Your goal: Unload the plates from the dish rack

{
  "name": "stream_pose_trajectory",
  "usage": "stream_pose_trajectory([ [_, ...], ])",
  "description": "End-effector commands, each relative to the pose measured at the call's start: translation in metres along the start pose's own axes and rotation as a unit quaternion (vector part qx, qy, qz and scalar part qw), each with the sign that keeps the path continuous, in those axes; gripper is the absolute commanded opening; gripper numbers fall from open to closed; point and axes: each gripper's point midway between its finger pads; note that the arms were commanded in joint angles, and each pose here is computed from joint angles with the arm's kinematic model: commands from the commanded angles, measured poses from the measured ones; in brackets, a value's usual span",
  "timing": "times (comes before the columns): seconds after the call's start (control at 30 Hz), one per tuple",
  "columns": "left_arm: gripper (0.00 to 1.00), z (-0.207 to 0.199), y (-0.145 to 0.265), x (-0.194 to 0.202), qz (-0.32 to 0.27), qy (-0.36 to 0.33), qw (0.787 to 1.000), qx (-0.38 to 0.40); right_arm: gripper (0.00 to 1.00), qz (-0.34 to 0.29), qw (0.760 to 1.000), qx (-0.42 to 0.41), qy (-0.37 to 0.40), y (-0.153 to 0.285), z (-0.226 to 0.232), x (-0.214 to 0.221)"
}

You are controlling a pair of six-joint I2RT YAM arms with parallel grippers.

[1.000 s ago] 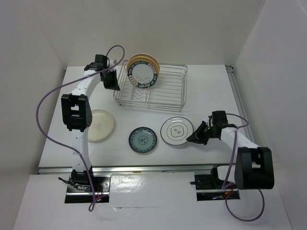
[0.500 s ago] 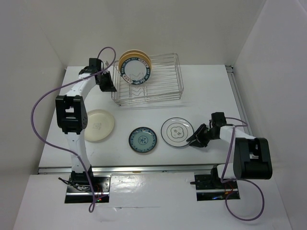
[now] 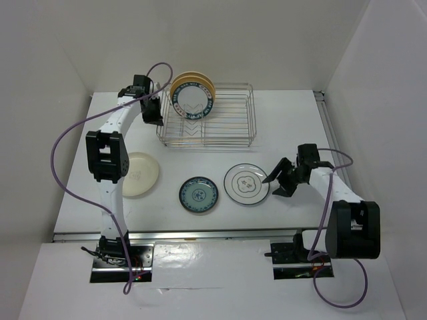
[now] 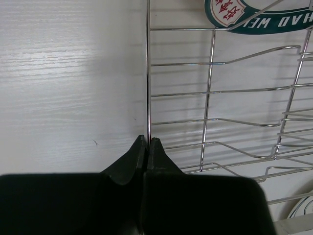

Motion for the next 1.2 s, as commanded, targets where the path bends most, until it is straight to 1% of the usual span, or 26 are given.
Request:
stream_pose_trajectory([
  [0.0, 0.00, -0.021, -0.002, 0.041, 0.080, 0.031, 0.995, 0.053, 0.68, -0.035, 0.999, 0.011, 0.022, 0.026, 0.011, -0.019],
  [0.03, 0.00, -0.021, -0.003, 0.045, 0.087, 0.038, 0.994, 0.054, 0.71, -0.050, 0.998, 0.019, 0.032, 0.032, 0.013, -0.029],
  [0.07, 0.04, -0.022, 0.001, 0.043, 0.083, 0.037, 0.994, 0.056, 0.75, -0.053, 0.998, 0.025, 0.032, 0.038, 0.014, -0.030],
  [0.23, 0.29, -0.021, 0.009, 0.026, 0.048, 0.023, 0.998, 0.042, 0.79, -0.101, 0.991, 0.028, 0.078, 0.064, 0.032, -0.059],
  [0.27, 0.35, -0.022, 0.012, 0.019, 0.037, 0.016, 0.998, 0.041, 0.79, -0.121, 0.987, 0.020, 0.100, 0.075, 0.042, -0.071],
  [0.3, 0.44, -0.023, 0.014, 0.018, 0.037, 0.016, 0.998, 0.041, 0.79, -0.144, 0.982, 0.000, 0.122, 0.082, 0.056, -0.083],
  [0.4, 0.57, -0.023, 0.019, 0.013, 0.026, 0.004, 0.999, 0.040, 0.84, -0.207, 0.954, -0.042, 0.213, 0.107, 0.106, -0.121],
  [0.43, 0.60, -0.025, 0.021, 0.009, 0.020, 0.002, 0.999, 0.042, 0.84, -0.202, 0.947, -0.039, 0.245, 0.097, 0.123, -0.126],
  [0.47, 0.61, -0.025, 0.024, 0.006, 0.017, 0.002, 0.999, 0.039, 0.84, -0.236, 0.924, -0.049, 0.295, 0.114, 0.155, -0.144],
  [0.5, 0.61, -0.023, 0.024, 0.007, 0.018, -0.002, 0.999, 0.032, 0.84, -0.245, 0.912, -0.052, 0.326, 0.114, 0.175, -0.151],
  [0.53, 0.61, -0.025, 0.027, 0.003, 0.012, -0.003, 0.999, 0.035, 0.84, -0.229, 0.898, -0.058, 0.370, 0.089, 0.196, -0.155],
  [0.57, 0.61, -0.024, 0.030, -0.001, 0.006, -0.009, 0.999, 0.030, 0.84, -0.258, 0.879, -0.076, 0.393, 0.103, 0.229, -0.173],
  [0.6, 0.61, -0.025, 0.034, -0.004, -0.001, -0.010, 1.000, 0.028, 0.84, -0.232, 0.880, -0.090, 0.406, 0.071, 0.241, -0.181],
  [0.63, 0.61, -0.026, 0.037, -0.005, -0.003, -0.017, 0.999, 0.028, 0.84, -0.229, 0.873, -0.105, 0.418, 0.063, 0.257, -0.186],
  [0.67, 0.62, -0.024, 0.042, -0.010, -0.014, -0.018, 1.000, 0.019, 0.81, -0.258, 0.855, -0.131, 0.430, 0.076, 0.287, -0.205],
  [0.7, 0.62, -0.029, 0.048, -0.013, -0.023, -0.030, 0.999, 0.020, 0.77, -0.233, 0.862, -0.137, 0.429, 0.039, 0.288, -0.215],
  [0.73, 0.62, -0.028, 0.056, -0.018, -0.036, -0.040, 0.998, 0.014, 0.74, -0.225, 0.850, -0.167, 0.446, 0.030, 0.304, -0.213],
  [0.77, 0.62, -0.028, 0.061, -0.020, -0.043, -0.046, 0.998, 0.012, 0.66, -0.253, 0.831, -0.189, 0.458, 0.040, 0.327, -0.229],
  [0.8, 0.62, -0.030, 0.066, -0.025, -0.053, -0.055, 0.997, 0.016, 0.63, -0.231, 0.832, -0.193, 0.465, 0.002, 0.327, -0.231],
  [0.83, 0.62, -0.029, 0.074, -0.027, -0.063, -0.070, 0.995, 0.012, 0.60, -0.251, 0.812, -0.207, 0.485, 0.007, 0.347, -0.239],
  [0.87, 0.62, -0.028, 0.079, -0.030, -0.074, -0.076, 0.994, 0.007, 0.56, -0.249, 0.805, -0.211, 0.495, -0.005, 0.355, -0.238],
  [0.9, 0.62, -0.028, 0.083, -0.035, -0.089, -0.084, 0.992, 0.006, 0.53, -0.235, 0.808, -0.207, 0.500, -0.040, 0.351, -0.240],
  [1.03, 0.62, -0.016, 0.098, -0.046, -0.122, -0.115, 0.985, -0.030, 0.48, -0.283, 0.782, -0.210, 0.513, -0.058, 0.370, -0.262],
  [1.07, 0.62, -0.011, 0.099, -0.049, -0.127, -0.118, 0.984, -0.045, 0.47, -0.278, 0.786, -0.208, 0.512, -0.073, 0.362, -0.261],
  [1.1, 0.62, -0.010, 0.108, -0.052, -0.135, -0.122, 0.982, -0.052, 0.47, -0.295, 0.778, -0.216, 0.511, -0.072, 0.368, -0.265],
  [1.17, 0.62, -0.003, 0.114, -0.054, -0.141, -0.126, 0.979, -0.074, 0.47, -0.296, 0.777, -0.217, 0.511, -0.081, 0.363, -0.264],
])
Point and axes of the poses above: each gripper's point midway between its finger pads, its own y axis back along the fingers, its own z axis along the line the jaws close on, x = y × z, and after that the axes turned 14 degrees about y, right-handed
